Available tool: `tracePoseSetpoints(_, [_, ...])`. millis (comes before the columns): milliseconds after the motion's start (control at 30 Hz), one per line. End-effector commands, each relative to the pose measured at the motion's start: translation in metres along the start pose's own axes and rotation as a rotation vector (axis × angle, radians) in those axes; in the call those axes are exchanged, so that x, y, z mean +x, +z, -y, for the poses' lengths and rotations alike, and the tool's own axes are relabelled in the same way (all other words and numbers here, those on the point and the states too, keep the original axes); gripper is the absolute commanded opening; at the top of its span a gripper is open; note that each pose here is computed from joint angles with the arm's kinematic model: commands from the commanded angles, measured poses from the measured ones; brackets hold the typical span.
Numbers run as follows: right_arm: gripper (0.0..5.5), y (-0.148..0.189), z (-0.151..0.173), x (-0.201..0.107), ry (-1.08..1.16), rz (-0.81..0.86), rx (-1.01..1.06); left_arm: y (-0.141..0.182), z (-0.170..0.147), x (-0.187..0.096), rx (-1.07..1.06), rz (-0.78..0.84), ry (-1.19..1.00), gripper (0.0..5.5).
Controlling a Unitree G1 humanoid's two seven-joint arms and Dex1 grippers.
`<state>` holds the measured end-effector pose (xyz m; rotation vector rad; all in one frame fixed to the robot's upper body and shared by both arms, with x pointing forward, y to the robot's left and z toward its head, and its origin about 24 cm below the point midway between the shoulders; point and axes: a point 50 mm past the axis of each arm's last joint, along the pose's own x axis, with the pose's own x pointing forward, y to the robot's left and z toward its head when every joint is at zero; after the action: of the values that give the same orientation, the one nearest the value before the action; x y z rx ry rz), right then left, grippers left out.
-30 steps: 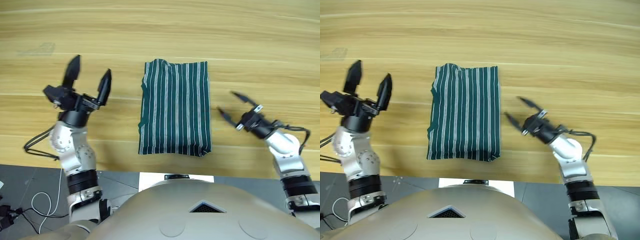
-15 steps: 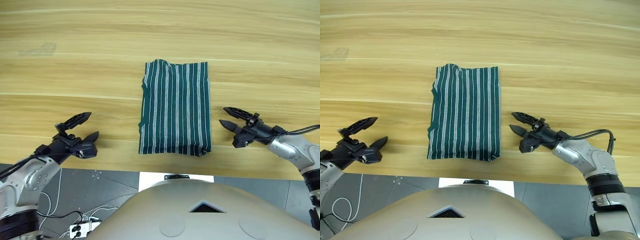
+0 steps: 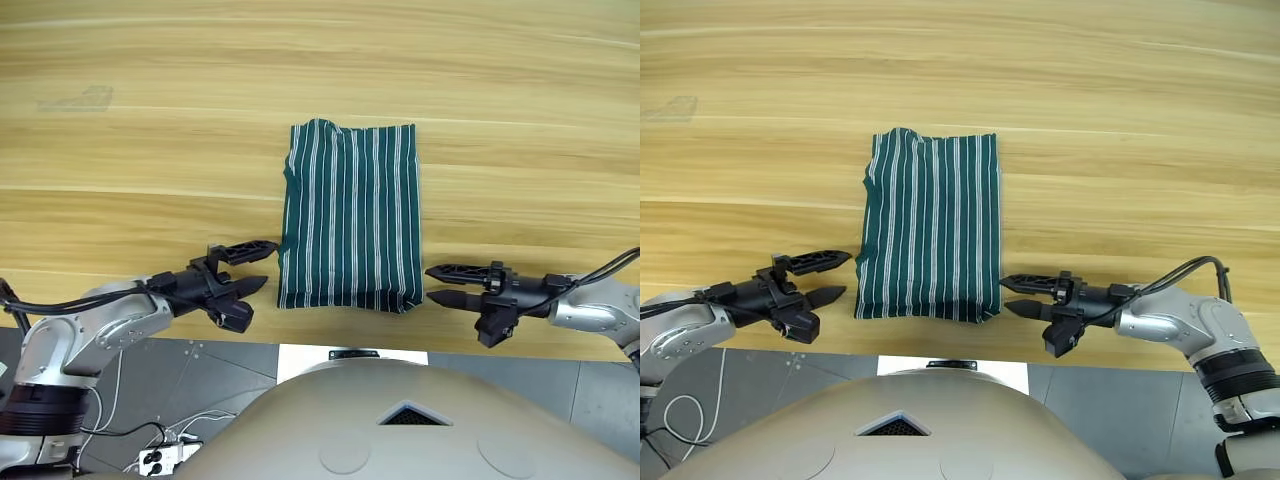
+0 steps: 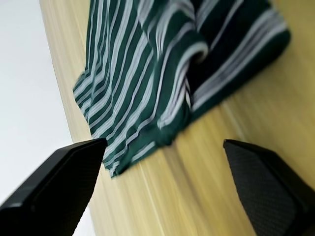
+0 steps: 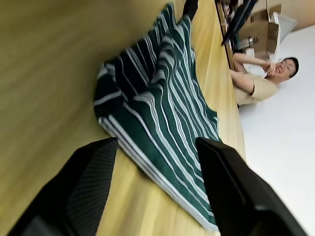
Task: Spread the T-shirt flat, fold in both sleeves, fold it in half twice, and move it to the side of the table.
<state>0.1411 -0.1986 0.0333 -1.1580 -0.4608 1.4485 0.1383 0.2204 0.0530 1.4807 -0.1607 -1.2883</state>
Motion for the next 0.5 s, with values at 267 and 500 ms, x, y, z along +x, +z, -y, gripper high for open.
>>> tracePoseSetpoints(267, [2.92,0.002,0.0,0.011,-0.002,0.035,0.014,0.011,0.031,0.001,-0.059,0.101,-0.248,4.42])
tracePoseSetpoints(500, [2.92,0.002,-0.002,0.02,-0.001,0.063,0.022,0.014,0.032,0.02,-0.057,0.184,-0.27,4.42])
